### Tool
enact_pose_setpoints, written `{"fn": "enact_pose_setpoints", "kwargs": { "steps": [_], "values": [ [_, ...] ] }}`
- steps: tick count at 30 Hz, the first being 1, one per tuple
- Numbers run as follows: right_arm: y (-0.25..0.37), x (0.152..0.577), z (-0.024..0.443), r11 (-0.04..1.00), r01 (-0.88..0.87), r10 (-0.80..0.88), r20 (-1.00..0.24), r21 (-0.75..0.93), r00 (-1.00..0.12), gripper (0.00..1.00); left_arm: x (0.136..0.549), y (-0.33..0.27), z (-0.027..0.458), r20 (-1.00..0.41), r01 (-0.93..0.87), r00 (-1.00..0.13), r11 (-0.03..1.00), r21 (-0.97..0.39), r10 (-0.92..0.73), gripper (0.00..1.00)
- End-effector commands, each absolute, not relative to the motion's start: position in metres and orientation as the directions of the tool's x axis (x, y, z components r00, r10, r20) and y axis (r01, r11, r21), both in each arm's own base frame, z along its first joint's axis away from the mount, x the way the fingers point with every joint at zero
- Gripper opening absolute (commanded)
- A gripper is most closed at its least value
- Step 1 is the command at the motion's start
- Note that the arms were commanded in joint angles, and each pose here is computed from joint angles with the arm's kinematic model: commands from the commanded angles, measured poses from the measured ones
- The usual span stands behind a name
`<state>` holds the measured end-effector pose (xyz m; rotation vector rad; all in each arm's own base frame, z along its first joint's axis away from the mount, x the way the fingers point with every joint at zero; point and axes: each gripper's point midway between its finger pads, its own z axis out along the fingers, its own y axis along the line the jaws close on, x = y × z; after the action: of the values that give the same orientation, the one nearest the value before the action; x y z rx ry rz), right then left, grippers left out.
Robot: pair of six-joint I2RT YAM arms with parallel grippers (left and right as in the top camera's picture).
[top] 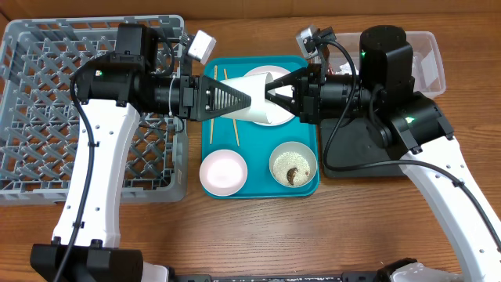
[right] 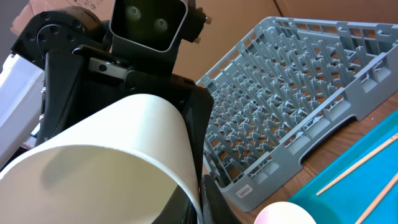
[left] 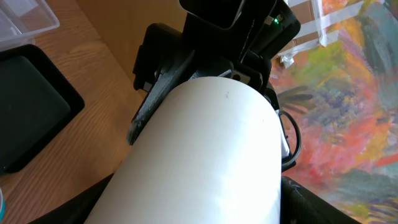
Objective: Sort waste into correct bins and load items into the dishwasher
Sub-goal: 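Hand the white cup from the right gripper to the left gripper, then place the white cup upside down in the dish rack with left gripper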
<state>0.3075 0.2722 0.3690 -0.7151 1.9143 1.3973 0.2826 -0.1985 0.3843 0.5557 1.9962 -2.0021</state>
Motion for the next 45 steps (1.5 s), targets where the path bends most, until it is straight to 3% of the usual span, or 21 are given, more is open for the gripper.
{"fn": "enact_pose_setpoints", "kwargs": {
  "steps": [1,8,18,24,25,27,29,31,33,38,42,45],
  "values": [
    [0.267,0.314,0.38,0.331,-0.749,-0.019,-0.789,0.574,-0.614,0.04,0.276,-0.198,0.395,-0.482,0.479,-0.873,-0.054,-0.876,0.077,0.78],
    [0.267,0.314,0.378,0.334,-0.742,-0.022,-0.783,0.581,-0.622,0.04,0.281,-0.191,0.395,-0.482,0.48,-0.874,-0.042,-0.876,0.055,0.83],
    [0.261,0.318,0.379,0.343,-0.738,-0.011,-0.783,0.581,-0.622,0.04,0.28,-0.19,0.394,-0.467,0.465,-0.883,-0.041,-0.884,0.055,0.8],
    [0.261,0.318,0.379,0.344,-0.738,-0.01,-0.783,0.581,-0.621,0.04,0.279,-0.191,0.394,-0.463,0.462,-0.884,-0.041,-0.886,0.057,0.68],
    [0.261,0.318,0.379,0.344,-0.738,-0.01,-0.784,0.581,-0.621,0.06,0.279,-0.191,0.394,-0.463,0.462,-0.884,-0.041,-0.886,0.057,0.67],
    [0.261,0.318,0.379,0.344,-0.738,-0.011,-0.784,0.58,-0.621,0.33,0.279,-0.191,0.394,-0.463,0.462,-0.884,-0.039,-0.886,0.057,0.67],
    [0.26,0.319,0.379,0.349,-0.741,-0.011,-0.788,0.573,-0.615,0.46,0.28,-0.19,0.392,-0.465,0.464,-0.883,-0.027,-0.885,0.057,0.67],
    [0.255,0.323,0.38,0.371,-0.735,0.002,-0.792,0.568,-0.611,0.5,0.284,-0.189,0.383,-0.464,0.466,-0.884,0.028,-0.884,0.063,0.59],
    [0.245,0.328,0.383,0.41,-0.722,0.025,-0.798,0.557,-0.602,0.58,0.287,-0.185,0.37,-0.447,0.452,-0.892,0.122,-0.884,0.067,0.57],
    [0.217,0.333,0.39,0.52,-0.666,0.08,-0.807,0.535,-0.586,0.62,0.294,-0.156,0.34,-0.398,0.377,-0.917,0.399,-0.836,0.032,0.52],
    [0.211,0.327,0.371,0.595,-0.584,0.069,-0.758,0.553,-0.648,0.63,0.305,-0.111,0.324,-0.35,0.214,-0.931,0.62,-0.755,-0.104,0.54],
    [0.21,0.321,0.344,0.654,-0.505,0.041,-0.693,0.563,-0.719,0.63,0.309,-0.061,0.306,-0.298,-0.019,-0.914,0.764,-0.645,-0.274,0.55]
  ]
}}
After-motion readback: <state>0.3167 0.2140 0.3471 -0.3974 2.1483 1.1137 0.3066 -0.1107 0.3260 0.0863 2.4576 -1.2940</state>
